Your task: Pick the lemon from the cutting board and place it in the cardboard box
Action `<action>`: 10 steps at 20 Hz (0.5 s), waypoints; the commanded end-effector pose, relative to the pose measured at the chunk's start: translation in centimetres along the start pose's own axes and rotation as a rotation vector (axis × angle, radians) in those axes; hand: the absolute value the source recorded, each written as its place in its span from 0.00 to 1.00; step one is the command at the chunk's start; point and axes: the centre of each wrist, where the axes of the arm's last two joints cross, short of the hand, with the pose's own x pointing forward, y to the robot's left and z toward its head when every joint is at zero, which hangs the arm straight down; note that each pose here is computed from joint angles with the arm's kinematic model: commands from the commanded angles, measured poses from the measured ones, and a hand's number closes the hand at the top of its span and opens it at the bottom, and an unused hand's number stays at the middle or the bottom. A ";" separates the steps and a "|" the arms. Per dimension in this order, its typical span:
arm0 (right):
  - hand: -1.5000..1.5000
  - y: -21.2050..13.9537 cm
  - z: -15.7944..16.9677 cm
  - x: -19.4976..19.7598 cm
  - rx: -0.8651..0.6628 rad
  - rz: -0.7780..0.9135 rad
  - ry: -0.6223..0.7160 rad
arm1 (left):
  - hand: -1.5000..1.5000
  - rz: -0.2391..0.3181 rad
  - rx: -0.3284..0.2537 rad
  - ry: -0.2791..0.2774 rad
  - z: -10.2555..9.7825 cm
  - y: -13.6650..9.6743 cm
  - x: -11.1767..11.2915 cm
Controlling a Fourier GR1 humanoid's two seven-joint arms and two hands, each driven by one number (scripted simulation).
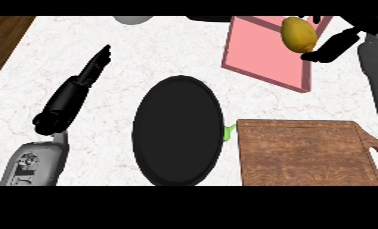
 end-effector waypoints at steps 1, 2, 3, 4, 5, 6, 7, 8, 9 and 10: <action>0.00 0.3 0.2 -2.8 0.049 -0.050 -0.100 | 0.50 0.001 -0.019 -0.017 -1.4 0.4 0.3; 0.00 -1.6 0.3 -2.4 0.038 -0.073 -0.153 | 0.50 -0.002 -0.007 -0.001 0.6 0.4 -0.1; 0.00 -0.1 -0.2 -2.2 0.015 -0.102 -0.198 | 0.50 0.012 -0.017 0.002 -0.3 -0.5 -0.1; 0.00 -2.5 -0.2 -2.0 -0.061 -0.161 -0.242 | 0.50 0.022 -0.016 0.009 0.0 0.3 -1.7; 0.00 -0.6 0.0 -2.4 -0.108 -0.226 -0.266 | 0.50 -0.010 -0.007 0.010 1.1 0.6 -0.1; 0.00 -0.4 0.5 -3.3 -0.182 -0.308 -0.322 | 0.50 -0.005 -0.014 -0.011 1.2 0.4 -0.6; 0.00 -0.1 -0.8 -2.3 -0.233 -0.458 -0.367 | 0.50 -0.005 0.001 0.012 0.8 -0.1 -0.6; 0.00 0.2 -0.6 -3.1 -0.275 -0.594 -0.402 | 0.50 -0.002 -0.004 -0.006 0.0 1.1 -0.1; 0.00 1.2 -1.7 -2.7 -0.288 -0.711 -0.412 | 0.50 0.007 -0.007 0.002 0.2 0.7 -0.3; 0.00 1.2 -0.8 -4.0 -0.342 -0.791 -0.413 | 0.50 0.012 0.003 0.001 0.5 0.9 -0.7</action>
